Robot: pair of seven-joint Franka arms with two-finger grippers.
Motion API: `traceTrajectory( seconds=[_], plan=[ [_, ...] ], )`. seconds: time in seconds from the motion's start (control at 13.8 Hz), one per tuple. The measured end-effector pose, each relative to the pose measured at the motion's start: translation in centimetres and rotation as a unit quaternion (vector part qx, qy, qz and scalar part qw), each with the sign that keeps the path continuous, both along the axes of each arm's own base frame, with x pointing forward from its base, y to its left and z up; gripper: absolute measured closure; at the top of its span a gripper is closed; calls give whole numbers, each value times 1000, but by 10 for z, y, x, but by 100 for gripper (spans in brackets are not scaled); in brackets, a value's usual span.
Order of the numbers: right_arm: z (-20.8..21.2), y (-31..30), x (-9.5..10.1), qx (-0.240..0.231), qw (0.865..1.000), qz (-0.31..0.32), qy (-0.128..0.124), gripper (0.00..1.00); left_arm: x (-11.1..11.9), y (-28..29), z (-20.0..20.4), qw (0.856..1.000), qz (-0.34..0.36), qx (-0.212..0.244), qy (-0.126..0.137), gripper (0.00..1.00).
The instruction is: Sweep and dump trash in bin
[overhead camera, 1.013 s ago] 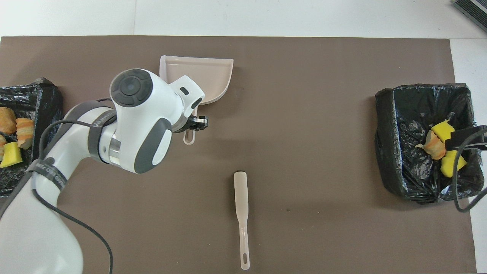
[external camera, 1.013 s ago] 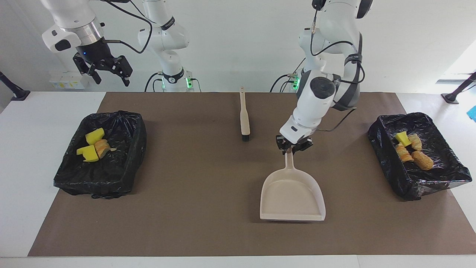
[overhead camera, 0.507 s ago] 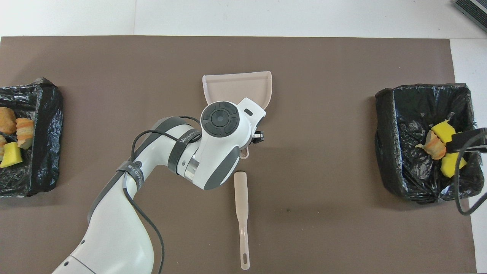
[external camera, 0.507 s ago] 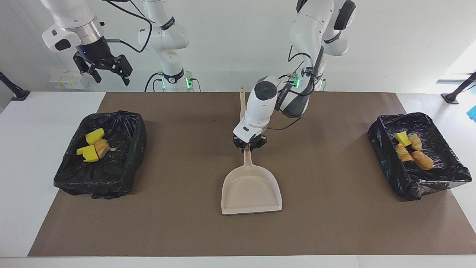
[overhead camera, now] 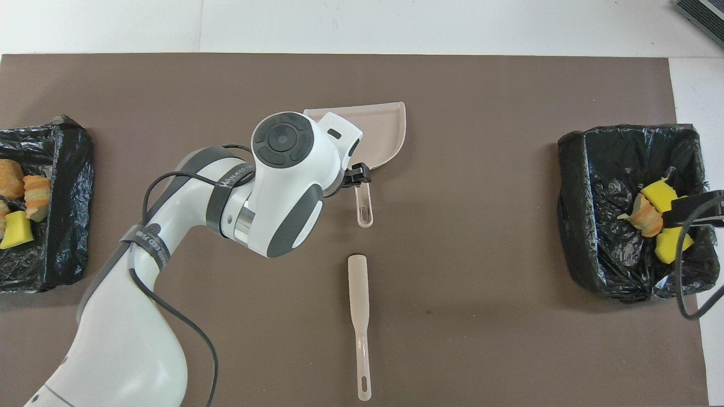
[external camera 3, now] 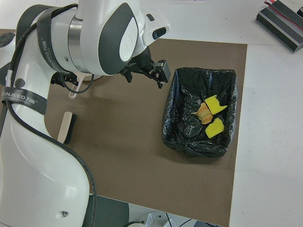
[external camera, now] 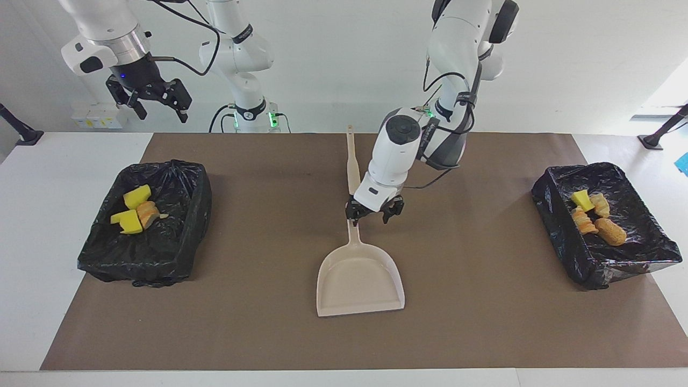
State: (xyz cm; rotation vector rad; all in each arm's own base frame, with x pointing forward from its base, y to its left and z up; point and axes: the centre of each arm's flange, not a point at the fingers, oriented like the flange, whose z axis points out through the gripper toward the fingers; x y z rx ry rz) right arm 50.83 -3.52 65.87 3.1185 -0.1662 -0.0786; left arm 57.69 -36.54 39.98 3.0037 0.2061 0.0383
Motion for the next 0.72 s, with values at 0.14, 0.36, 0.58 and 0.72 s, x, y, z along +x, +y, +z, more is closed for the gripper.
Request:
traceTrajectory(
  seconds=[0.14, 0.36, 0.58, 0.72],
  plan=[
    [0, 0, 0, 0, 1000, 0, 0, 0, 17, 42, 15, 1000, -3, 6, 2, 0],
    [0, 0, 0, 0, 1000, 0, 0, 0, 43, 107, 29, 999, -32, 12, -4, 0],
    [0, 0, 0, 0, 1000, 0, 0, 0, 60, 186, 47, 996, -88, 20, -5, 0],
    [0, 0, 0, 0, 1000, 0, 0, 0, 63, 236, 67, 993, -119, 23, -4, 0]
  ],
)
